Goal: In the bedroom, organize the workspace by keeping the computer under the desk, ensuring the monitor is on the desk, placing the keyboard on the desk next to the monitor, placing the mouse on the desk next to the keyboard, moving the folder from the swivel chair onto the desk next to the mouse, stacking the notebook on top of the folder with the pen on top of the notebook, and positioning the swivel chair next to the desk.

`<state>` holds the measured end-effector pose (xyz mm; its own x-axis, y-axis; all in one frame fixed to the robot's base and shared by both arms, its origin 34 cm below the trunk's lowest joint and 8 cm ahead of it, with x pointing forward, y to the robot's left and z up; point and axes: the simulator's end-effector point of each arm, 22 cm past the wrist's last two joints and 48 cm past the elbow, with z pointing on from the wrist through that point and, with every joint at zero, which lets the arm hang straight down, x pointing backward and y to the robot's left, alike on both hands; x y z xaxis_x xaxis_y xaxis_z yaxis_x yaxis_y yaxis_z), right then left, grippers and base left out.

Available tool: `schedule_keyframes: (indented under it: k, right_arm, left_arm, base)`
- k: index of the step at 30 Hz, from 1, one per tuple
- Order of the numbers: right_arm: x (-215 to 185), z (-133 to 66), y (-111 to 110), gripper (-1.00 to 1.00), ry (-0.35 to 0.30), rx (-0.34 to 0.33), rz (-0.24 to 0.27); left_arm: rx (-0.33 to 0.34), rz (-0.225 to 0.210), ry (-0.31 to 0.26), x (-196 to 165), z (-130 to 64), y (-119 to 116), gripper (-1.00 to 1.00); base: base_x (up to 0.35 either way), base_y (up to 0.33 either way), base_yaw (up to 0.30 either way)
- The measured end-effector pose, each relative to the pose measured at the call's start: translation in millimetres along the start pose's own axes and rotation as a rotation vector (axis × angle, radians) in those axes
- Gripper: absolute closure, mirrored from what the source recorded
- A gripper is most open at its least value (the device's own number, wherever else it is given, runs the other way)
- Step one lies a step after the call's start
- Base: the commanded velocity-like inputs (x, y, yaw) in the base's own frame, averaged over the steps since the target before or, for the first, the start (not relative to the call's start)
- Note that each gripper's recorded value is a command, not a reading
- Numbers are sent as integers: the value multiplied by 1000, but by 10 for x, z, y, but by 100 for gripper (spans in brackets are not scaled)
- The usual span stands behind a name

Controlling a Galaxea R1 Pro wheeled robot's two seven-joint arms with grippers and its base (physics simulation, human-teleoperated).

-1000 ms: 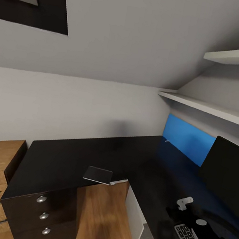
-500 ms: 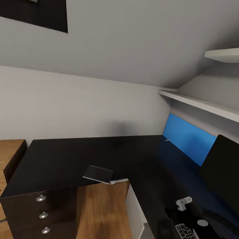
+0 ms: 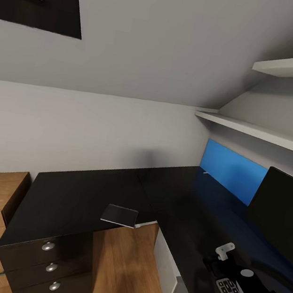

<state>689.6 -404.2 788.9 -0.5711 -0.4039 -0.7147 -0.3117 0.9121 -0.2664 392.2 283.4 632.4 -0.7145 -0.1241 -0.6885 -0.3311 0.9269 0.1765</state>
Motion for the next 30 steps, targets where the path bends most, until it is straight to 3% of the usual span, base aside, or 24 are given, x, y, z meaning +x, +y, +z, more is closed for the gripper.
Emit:
schedule_keyframes:
  k: [15,30]
  right_arm:
    - [185,146,36,100,24,6,-3]
    - [187,145,-9,100,24,26,-4]
  left_arm:
    - [3,1,1,136,153,-52,-100]
    - [0,0,1,135,159,-35,-100]
  base:
    - [0,0,0]
    - [0,0,0]
